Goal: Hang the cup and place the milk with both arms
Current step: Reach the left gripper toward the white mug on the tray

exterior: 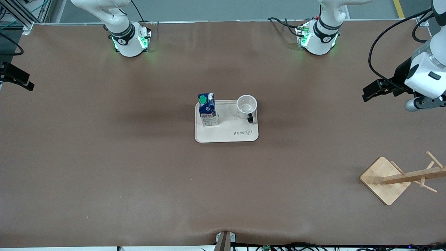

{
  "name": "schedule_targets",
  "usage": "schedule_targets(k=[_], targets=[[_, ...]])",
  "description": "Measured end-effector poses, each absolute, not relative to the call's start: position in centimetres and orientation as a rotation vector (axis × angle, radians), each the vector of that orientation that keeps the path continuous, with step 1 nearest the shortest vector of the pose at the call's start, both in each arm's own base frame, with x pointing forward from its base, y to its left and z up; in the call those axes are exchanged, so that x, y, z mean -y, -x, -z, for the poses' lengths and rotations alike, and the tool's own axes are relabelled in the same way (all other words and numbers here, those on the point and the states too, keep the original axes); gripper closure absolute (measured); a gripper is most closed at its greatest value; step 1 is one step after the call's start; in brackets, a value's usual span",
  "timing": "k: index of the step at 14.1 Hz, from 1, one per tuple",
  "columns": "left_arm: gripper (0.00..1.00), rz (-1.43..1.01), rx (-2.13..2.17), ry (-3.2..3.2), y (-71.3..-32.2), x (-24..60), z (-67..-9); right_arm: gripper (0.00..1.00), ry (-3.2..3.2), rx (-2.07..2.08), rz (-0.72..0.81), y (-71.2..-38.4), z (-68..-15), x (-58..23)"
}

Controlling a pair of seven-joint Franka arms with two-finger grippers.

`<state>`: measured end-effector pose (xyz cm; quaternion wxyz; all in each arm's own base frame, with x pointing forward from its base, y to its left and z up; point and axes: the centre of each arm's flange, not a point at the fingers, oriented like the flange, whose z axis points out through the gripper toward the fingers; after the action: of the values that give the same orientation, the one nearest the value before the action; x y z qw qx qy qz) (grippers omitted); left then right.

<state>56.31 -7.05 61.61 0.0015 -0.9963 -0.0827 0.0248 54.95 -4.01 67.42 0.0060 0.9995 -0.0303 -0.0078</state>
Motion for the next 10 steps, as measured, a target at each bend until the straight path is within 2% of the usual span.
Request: schedule_targets(k=[6,10], targets=[[0.00,-0.082,0.259,3.127,-56.4,7.1,-61.5,0.00,-3.128,0.095,0.024,-55.0,-67.4,4.0],[0.00,-0.151,0.231,3.123,-57.5,7.9,-59.0,0.00,-3.128,0.096,0.025,-55.0,-67.4,4.1]])
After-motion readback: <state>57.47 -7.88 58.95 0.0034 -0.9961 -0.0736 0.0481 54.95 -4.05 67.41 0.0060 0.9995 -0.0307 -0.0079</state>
